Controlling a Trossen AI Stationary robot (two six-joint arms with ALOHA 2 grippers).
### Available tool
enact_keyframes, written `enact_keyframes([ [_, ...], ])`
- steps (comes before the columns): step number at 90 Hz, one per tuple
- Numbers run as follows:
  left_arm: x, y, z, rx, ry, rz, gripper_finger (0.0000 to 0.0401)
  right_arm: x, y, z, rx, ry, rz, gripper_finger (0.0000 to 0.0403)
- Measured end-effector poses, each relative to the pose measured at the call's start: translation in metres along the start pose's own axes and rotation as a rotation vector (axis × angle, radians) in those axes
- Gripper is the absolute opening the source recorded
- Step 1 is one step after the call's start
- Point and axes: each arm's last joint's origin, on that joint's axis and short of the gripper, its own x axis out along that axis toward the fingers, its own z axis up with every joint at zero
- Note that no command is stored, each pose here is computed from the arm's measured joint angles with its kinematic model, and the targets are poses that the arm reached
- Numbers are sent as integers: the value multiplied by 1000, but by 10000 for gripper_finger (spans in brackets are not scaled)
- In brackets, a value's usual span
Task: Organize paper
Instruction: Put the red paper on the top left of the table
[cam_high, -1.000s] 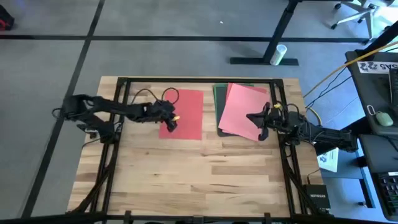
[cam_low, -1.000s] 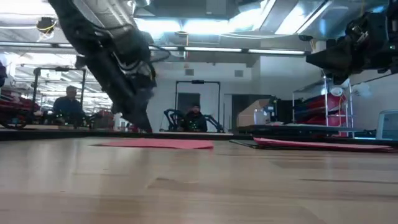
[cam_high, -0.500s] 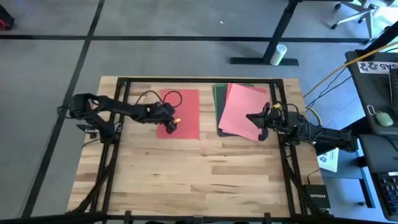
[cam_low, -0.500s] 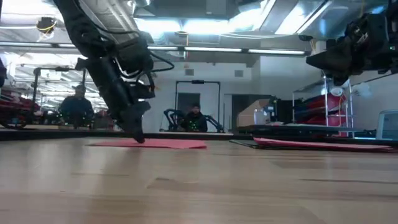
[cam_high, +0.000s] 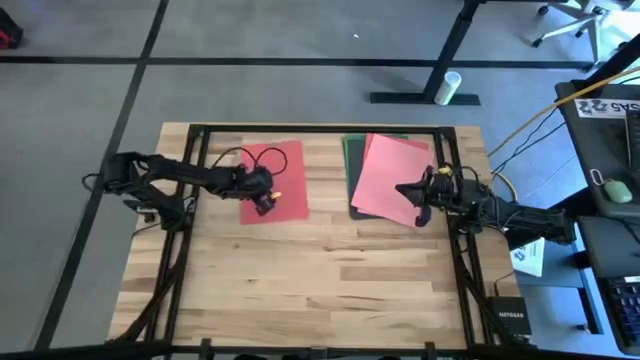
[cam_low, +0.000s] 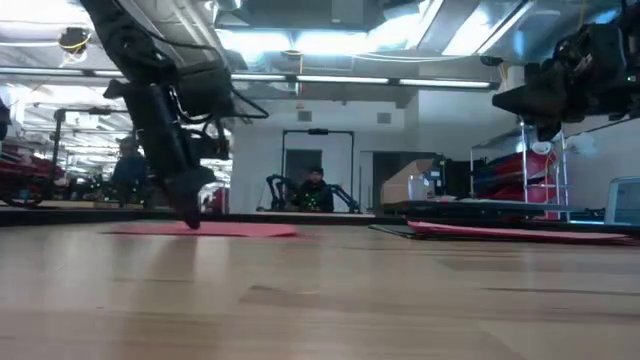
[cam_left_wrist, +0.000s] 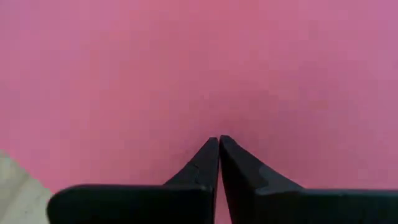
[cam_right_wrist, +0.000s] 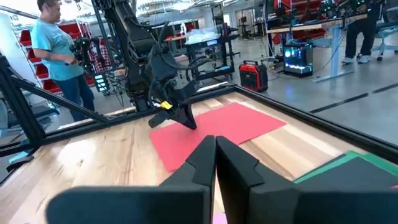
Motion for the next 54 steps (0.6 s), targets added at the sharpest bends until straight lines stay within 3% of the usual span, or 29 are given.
enact_keyframes([
  [54,-8,-1,-2,21,85,66,0,0,0,0,0,1,0,1],
])
